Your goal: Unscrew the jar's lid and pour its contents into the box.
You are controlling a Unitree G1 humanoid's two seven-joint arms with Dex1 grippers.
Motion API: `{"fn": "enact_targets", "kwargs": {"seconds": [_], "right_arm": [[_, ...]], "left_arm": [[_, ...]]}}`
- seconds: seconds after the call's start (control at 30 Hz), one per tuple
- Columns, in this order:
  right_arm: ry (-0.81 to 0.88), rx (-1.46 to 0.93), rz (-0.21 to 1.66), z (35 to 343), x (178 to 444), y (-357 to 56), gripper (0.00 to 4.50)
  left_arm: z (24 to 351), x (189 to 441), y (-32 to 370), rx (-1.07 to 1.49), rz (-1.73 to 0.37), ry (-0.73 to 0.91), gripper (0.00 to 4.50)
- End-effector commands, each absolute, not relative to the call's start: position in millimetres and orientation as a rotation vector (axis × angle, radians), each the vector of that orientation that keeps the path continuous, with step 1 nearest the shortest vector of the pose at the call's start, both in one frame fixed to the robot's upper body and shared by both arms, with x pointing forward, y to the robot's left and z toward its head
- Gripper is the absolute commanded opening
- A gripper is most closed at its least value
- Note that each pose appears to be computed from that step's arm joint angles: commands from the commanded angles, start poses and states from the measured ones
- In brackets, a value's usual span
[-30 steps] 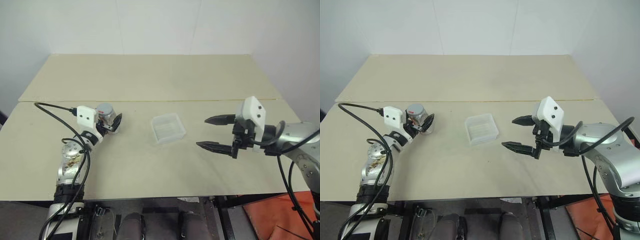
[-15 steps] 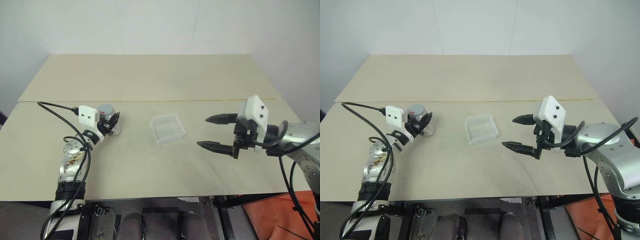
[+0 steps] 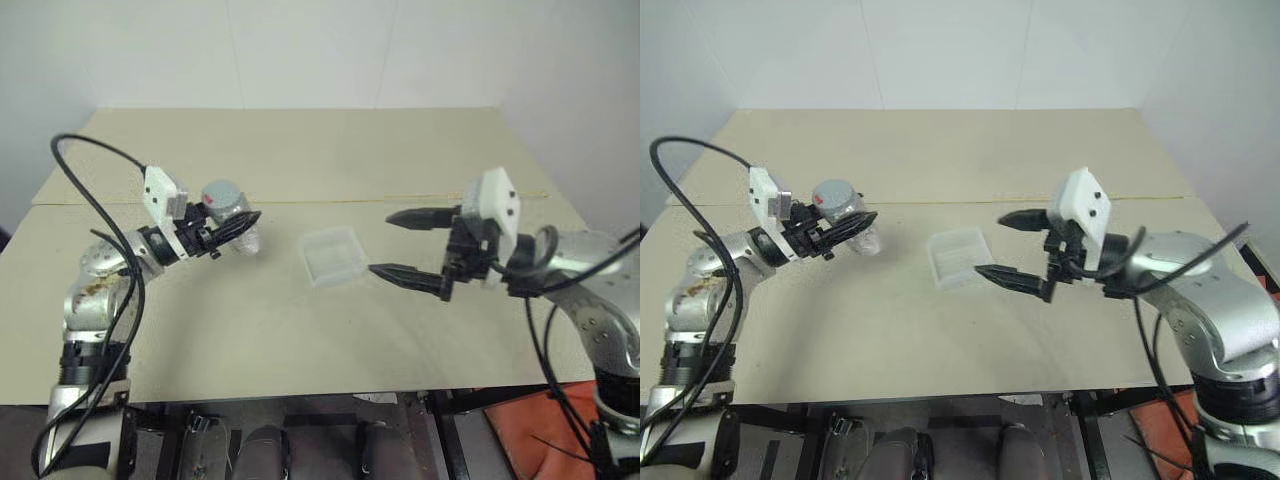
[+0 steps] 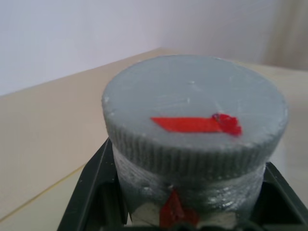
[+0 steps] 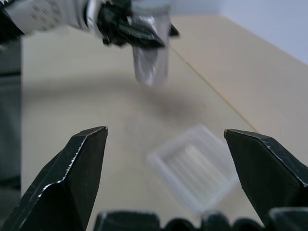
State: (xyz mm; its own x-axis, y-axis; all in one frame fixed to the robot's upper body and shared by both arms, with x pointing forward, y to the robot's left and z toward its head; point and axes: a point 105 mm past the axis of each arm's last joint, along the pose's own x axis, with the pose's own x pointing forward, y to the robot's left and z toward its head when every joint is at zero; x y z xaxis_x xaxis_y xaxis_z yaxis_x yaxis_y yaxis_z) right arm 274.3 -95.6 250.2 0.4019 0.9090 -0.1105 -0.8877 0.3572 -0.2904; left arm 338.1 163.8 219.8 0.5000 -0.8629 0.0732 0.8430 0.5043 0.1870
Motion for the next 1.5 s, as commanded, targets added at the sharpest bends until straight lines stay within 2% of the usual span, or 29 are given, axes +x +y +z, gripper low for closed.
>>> {"fn": "enact_targets", "kwargs": {"seconds": [0.03, 0.23, 0.53, 0.8, 1.1, 1.2, 1.3, 1.33, 1.5], "right_arm": [[-0.103, -0.297, 1.182, 262.8, 271.7, -79.2, 4.5], [-0.114, -0.247, 1.229, 272.1, 270.0, -47.2, 4.5], [-0.094, -0.229, 1.165, 274.4, 287.1, -9.9, 4.5], [-0.071, -0.274, 1.101, 267.1, 299.7, 0.4, 4.5], [-0.082, -0.266, 1.104, 270.0, 301.5, 1.2, 4.5], [-0.08, -0.266, 1.116, 267.8, 299.7, 1.7, 3.89], [-0.084, -0.266, 1.12, 268.0, 298.5, 2.3, 2.94], [-0.083, -0.262, 1.126, 267.7, 297.7, 2.7, 2.77], [-0.083, -0.252, 1.143, 265.8, 295.4, 1.8, 2.76]], "left_arm": [[228.8, 329.4, 146.4, 0.159, -1.226, -0.166, 2.27], [223.6, 328.6, 121.4, 0.213, -1.425, -0.147, 2.27], [227.0, 333.8, 95.4, 0.257, -1.556, -0.173, 2.27], [223.3, 329.6, 88.9, 0.272, -1.602, -0.173, 2.27], [221.5, 327.5, 93.7, 0.284, -1.609, -0.156, 2.27], [220.5, 325.9, 95.5, 0.285, -1.61, -0.151, 2.27], [219.7, 325.1, 97.5, 0.286, -1.603, -0.143, 2.27], [219.3, 324.8, 98.0, 0.284, -1.601, -0.141, 2.27], [215.9, 321.6, 101.6, 0.274, -1.583, -0.138, 2.27]]}}
